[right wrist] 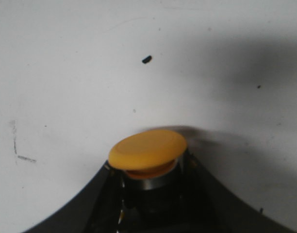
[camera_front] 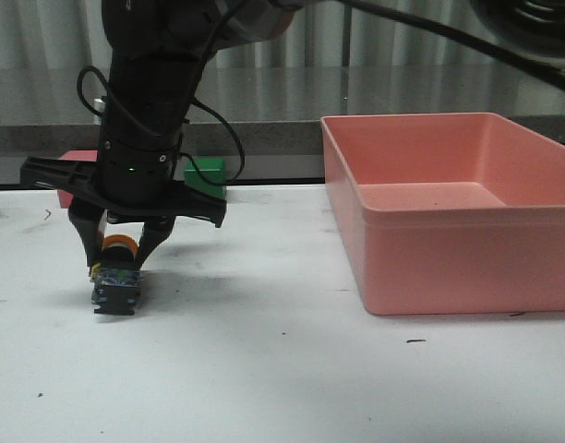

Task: Place and stand button with both arms
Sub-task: 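Set the button down on the table and open the right gripper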

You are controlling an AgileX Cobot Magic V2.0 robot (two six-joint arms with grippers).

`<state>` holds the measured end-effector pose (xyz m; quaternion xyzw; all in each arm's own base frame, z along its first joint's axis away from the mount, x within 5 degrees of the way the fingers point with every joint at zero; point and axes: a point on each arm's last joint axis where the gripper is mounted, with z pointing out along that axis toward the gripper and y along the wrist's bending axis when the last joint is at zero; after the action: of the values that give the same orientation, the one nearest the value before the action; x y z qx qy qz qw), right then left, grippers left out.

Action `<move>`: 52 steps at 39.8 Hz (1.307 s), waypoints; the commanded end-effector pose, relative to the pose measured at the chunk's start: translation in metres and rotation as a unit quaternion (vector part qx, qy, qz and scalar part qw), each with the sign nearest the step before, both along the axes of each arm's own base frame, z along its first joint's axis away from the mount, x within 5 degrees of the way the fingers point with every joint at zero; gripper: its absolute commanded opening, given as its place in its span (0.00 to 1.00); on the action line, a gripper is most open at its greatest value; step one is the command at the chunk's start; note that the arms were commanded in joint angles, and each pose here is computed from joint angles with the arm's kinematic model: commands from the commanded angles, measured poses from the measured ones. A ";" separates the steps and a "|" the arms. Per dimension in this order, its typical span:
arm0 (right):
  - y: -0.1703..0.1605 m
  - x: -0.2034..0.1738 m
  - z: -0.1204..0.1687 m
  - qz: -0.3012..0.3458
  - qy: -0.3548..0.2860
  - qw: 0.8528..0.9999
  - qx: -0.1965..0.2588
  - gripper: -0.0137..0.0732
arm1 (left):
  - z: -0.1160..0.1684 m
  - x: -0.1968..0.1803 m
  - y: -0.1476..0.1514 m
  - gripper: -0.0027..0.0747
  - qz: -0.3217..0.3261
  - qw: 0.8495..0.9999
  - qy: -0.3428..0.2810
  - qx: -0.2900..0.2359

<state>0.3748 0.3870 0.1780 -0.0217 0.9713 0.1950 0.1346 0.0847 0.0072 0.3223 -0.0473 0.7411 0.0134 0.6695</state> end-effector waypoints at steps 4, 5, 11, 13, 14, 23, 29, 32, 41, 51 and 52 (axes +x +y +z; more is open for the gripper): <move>-0.002 0.002 0.051 -0.003 -0.053 0.997 0.047 0.47 | 0.018 0.001 0.000 0.93 -0.001 0.999 -0.051 -0.002; -0.001 0.002 0.053 -0.002 -0.055 0.997 0.049 0.50 | 0.018 0.001 0.000 0.93 -0.001 0.999 -0.051 -0.002; -0.002 0.001 0.074 0.014 -0.071 0.996 0.053 0.82 | 0.018 0.001 0.000 0.93 -0.001 0.999 -0.051 -0.002; -0.003 0.000 0.085 0.019 -0.079 0.995 0.055 0.86 | 0.018 0.001 0.000 0.93 -0.001 0.999 -0.051 -0.002; -0.003 0.000 0.087 0.022 -0.080 0.995 0.052 0.87 | 0.018 0.001 0.000 0.93 -0.001 0.999 -0.051 -0.002; -0.012 -0.007 0.137 0.073 -0.133 0.987 0.046 0.84 | 0.018 0.001 0.000 0.93 -0.001 0.999 -0.051 -0.002; -0.023 -0.019 0.172 0.129 -0.173 0.976 0.030 0.57 | 0.018 0.001 0.000 0.93 -0.001 0.999 -0.051 -0.002; -0.028 -0.021 0.185 0.139 -0.193 0.971 0.027 0.41 | 0.018 0.001 0.000 0.93 -0.001 0.999 -0.051 -0.002; -0.038 -0.032 0.217 0.164 -0.243 0.955 0.038 0.09 | 0.018 0.001 0.000 0.93 -0.001 0.999 -0.051 -0.002; -0.070 -0.061 0.279 0.202 -0.315 0.926 0.044 0.08 | 0.018 0.001 0.000 0.93 -0.001 0.999 -0.051 -0.002; -0.075 -0.065 0.288 0.202 -0.322 0.924 0.045 0.08 | 0.018 0.001 0.000 0.93 -0.001 0.999 -0.051 -0.002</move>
<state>0.3417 0.3502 0.4026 -0.2637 0.8609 0.2394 0.3633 0.0847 0.0072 0.3223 -0.0473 0.7411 0.0134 0.6695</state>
